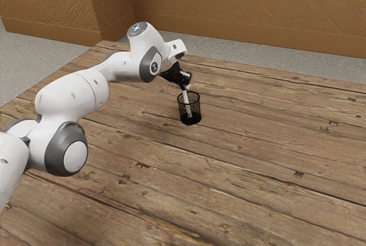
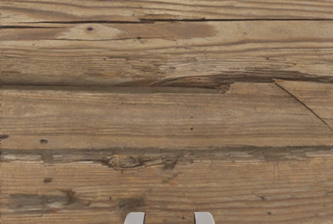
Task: Take the marker out of the pen holder and place it to the left of the pen holder.
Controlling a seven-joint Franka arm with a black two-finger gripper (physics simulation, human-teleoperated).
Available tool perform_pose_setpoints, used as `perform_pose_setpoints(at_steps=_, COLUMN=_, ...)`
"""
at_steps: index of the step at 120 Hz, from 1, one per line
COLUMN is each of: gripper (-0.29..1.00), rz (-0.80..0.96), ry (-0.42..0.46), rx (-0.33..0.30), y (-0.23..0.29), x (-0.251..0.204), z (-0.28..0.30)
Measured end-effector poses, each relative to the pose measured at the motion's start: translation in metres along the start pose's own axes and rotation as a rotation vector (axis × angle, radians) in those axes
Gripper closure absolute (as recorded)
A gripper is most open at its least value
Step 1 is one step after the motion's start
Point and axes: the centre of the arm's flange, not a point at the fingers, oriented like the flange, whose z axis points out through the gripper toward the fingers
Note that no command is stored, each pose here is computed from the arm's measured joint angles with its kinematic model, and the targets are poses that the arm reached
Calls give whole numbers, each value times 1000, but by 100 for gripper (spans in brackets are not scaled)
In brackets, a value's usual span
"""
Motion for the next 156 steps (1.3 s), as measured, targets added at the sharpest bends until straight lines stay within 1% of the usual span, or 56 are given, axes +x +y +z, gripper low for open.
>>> perform_pose_setpoints(at_steps=14, gripper=72, rz=2, ry=10, rx=5, y=1, x=4, z=-7)
perform_pose_setpoints(at_steps=30, gripper=75, rz=13, ry=41, rx=8, y=13, x=17, z=-31)
perform_pose_setpoints(at_steps=55, gripper=77, rz=31, ry=135, rx=11, y=36, x=53, z=-119)
perform_pose_setpoints(at_steps=63, gripper=78, rz=30, ry=142, rx=15, y=35, x=59, z=-139)
perform_pose_setpoints(at_steps=71, gripper=78, rz=26, ry=124, rx=30, y=27, x=60, z=-150)
perform_pose_setpoints(at_steps=85, gripper=78, rz=22, ry=42, rx=92, y=4, x=52, z=-147)
perform_pose_setpoints(at_steps=98, gripper=78, rz=20, ry=-88, rx=150, y=-17, x=34, z=-131)
perform_pose_setpoints(at_steps=112, gripper=79, rz=10, ry=-259, rx=188, y=-33, x=13, z=-120)
perform_pose_setpoints(at_steps=123, gripper=79, rz=-14, ry=-398, rx=189, y=-45, x=-7, z=-109)
perform_pose_setpoints(at_steps=133, gripper=79, rz=-38, ry=-501, rx=180, y=-55, x=-25, z=-96)
perform_pose_setpoints(at_steps=145, gripper=78, rz=-50, ry=-576, rx=168, y=-57, x=-39, z=-79)
perform_pose_setpoints(at_steps=156, gripper=78, rz=-59, ry=-618, rx=163, y=-60, x=-48, z=-70)
